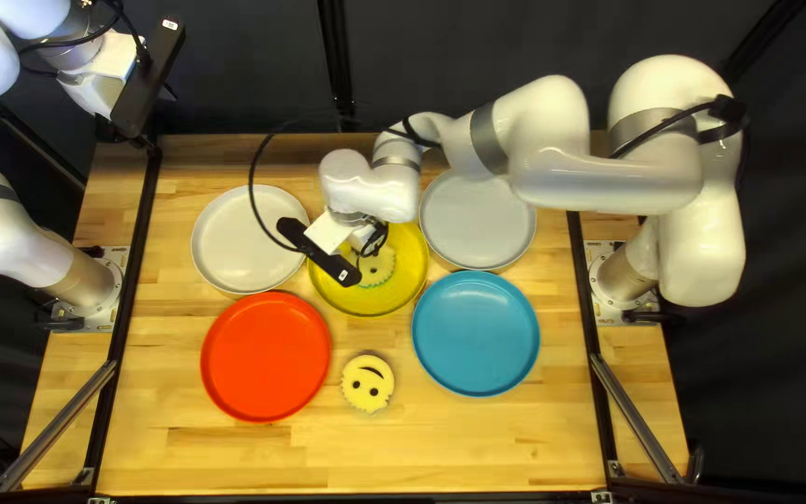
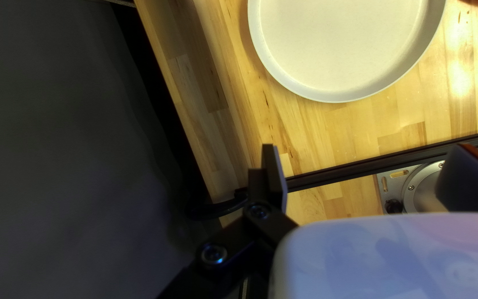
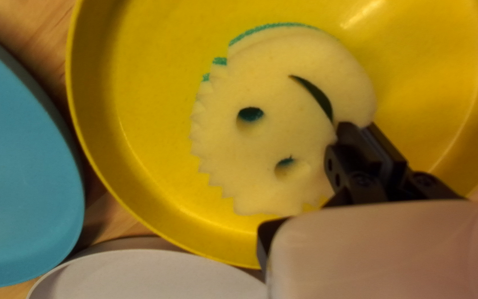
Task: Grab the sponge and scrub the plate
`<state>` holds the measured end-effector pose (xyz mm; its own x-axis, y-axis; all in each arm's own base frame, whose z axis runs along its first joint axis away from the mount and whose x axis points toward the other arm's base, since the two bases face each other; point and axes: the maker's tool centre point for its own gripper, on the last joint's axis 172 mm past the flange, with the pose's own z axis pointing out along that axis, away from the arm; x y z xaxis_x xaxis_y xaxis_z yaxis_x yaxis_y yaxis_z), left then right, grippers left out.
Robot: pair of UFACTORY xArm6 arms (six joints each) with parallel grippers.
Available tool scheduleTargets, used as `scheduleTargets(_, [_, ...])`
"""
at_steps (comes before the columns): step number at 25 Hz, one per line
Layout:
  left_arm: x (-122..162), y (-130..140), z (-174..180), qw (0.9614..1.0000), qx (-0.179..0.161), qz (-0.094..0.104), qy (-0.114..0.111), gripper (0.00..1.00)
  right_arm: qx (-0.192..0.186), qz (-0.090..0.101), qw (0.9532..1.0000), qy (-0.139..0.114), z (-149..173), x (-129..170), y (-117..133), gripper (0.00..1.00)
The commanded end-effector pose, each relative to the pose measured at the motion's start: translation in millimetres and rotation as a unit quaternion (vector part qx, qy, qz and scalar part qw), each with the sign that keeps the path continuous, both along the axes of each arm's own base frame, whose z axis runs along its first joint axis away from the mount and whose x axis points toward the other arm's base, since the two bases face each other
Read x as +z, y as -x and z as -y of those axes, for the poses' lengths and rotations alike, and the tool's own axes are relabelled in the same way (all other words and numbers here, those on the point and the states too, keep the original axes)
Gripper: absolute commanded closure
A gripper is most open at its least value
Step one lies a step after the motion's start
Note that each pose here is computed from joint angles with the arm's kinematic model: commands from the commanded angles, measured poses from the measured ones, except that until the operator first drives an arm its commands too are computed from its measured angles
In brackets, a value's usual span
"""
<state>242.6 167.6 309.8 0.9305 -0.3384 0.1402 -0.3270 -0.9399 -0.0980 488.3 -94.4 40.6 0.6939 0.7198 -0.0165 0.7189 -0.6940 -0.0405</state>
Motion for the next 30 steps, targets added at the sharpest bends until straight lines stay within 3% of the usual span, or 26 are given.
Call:
scheduleTargets(1, [0, 0, 0, 1.0000, 0.000, 0.000, 0.000, 0.00, -0.009, 0.001, 0.9999, -0.005, 8, 6, -10, 1.00])
scheduleTargets(8, [0, 0, 0, 1.0000, 0.000, 0.000, 0.000, 0.00, 0.008, 0.014, 0.9999, 0.000, 7, 7, -65, 1.00])
scheduleTargets(13, [0, 0, 0, 1.0000, 0.000, 0.000, 0.000, 0.00, 0.024, 0.029, 0.9993, 0.000, 16, 8, -80, 1.00])
scheduleTargets(18, [0, 0, 0, 1.0000, 0.000, 0.000, 0.000, 0.00, 0.028, 0.034, 0.9990, 0.000, 22, 7, -64, 1.00])
scheduleTargets(26, [0, 0, 0, 1.0000, 0.000, 0.000, 0.000, 0.00, 0.019, 0.023, 0.9995, -0.008, 29, -7, -23, 1.00])
scheduleTargets(30, [0, 0, 0, 1.0000, 0.000, 0.000, 0.000, 0.00, 0.006, 0.022, 0.9997, -0.010, 3, -3, -6, 1.00])
